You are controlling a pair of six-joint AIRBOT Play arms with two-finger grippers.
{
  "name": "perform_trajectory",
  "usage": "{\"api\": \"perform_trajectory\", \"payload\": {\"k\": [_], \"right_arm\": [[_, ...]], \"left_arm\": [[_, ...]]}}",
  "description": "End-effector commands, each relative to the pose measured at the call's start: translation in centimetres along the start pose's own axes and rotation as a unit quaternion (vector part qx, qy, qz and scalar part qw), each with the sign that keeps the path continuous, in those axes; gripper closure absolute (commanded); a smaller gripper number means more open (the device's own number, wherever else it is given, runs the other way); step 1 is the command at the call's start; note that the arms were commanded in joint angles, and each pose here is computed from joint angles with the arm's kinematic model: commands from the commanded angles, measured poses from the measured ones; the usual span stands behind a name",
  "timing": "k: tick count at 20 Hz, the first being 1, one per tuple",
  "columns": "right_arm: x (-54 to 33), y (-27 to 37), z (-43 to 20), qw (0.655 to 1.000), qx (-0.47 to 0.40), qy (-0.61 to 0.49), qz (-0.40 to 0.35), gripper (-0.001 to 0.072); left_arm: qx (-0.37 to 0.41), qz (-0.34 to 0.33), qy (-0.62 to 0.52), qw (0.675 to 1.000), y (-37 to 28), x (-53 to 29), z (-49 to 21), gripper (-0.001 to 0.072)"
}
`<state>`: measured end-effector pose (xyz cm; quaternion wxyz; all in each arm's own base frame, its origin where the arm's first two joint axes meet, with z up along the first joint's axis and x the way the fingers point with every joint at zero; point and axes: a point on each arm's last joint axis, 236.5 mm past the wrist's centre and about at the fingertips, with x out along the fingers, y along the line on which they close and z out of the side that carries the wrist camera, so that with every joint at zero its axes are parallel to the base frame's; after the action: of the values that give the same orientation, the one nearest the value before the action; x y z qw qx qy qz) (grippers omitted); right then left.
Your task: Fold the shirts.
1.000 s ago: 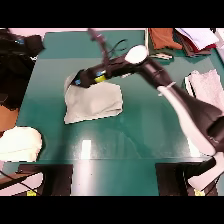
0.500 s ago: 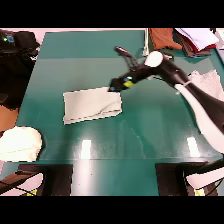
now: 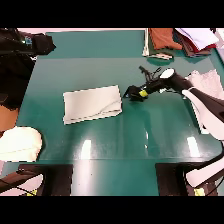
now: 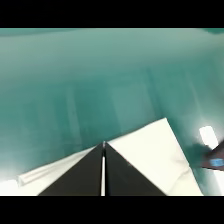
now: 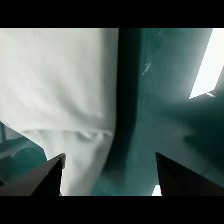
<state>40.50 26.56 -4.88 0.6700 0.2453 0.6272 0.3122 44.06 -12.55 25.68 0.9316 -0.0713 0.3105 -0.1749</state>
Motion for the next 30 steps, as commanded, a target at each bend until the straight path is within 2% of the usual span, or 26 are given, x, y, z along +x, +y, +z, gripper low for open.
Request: {"api": "perform_trajectory", "payload": {"k": [1, 3, 5, 7, 11, 15, 19, 22, 26, 30], "right_arm": [[4.8, 2.5, 0.0, 0.998, 0.007, 0.03, 0.046, 0.0071], [7.6, 4.1, -0.2, 0.997, -0.002, 0.047, 0.063, 0.0139], [9.7, 5.3, -0.1, 0.996, -0.023, 0.056, 0.069, 0.0383], [10.0, 6.6, 0.8, 0.994, -0.068, 0.043, 0.074, 0.0691], [3.8, 6.8, 6.1, 0.991, -0.127, -0.037, 0.027, 0.0692], [-9.7, 1.3, 10.7, 0.98, -0.129, -0.127, -0.08, 0.0692], [-24.9, -6.4, 11.6, 0.959, -0.064, -0.222, -0.162, 0.0692], [-35.0, -12.8, 10.8, 0.93, 0.004, -0.307, -0.202, 0.0692], [-43.0, -20.0, 9.1, 0.892, 0.075, -0.384, -0.227, 0.0692], [-47.3, -21.0, 10.6, 0.857, 0.071, -0.466, -0.211, 0.0692]], "left_arm": [[-0.008, -0.014, 0.015, 1.0, -0.5, 1.0, -0.7, 0.0685], [-0.011, -0.019, 0.014, 1.0, -0.8, 1.0, -0.6, 0.0685], [-0.016, -0.027, 0.014, 0.999, -1.2, 1.0, -0.6, 0.0685], [-0.02, -0.04, 0.014, 0.999, -1.9, 1.0, -0.6, 0.0686], [0.024, -0.068, 0.017, 0.997, -5.9, 1.4, -1.3, 0.0685], [0.051, -0.107, 0.006, 0.993, -10.6, 1.5, -1.6, 0.0685], [0.062, -0.128, 0.008, 0.99, -12.9, 1.3, -2.1, 0.0685], [0.052, -0.136, 0.011, 0.989, -13.4, 1.2, -2.3, 0.0685], [0.029, -0.136, 0.015, 0.99, -13.4, 1.2, -2.3, 0.0685], [0.018, -0.136, 0.018, 0.99, -13.4, 1.2, -2.4, 0.0685]]}}
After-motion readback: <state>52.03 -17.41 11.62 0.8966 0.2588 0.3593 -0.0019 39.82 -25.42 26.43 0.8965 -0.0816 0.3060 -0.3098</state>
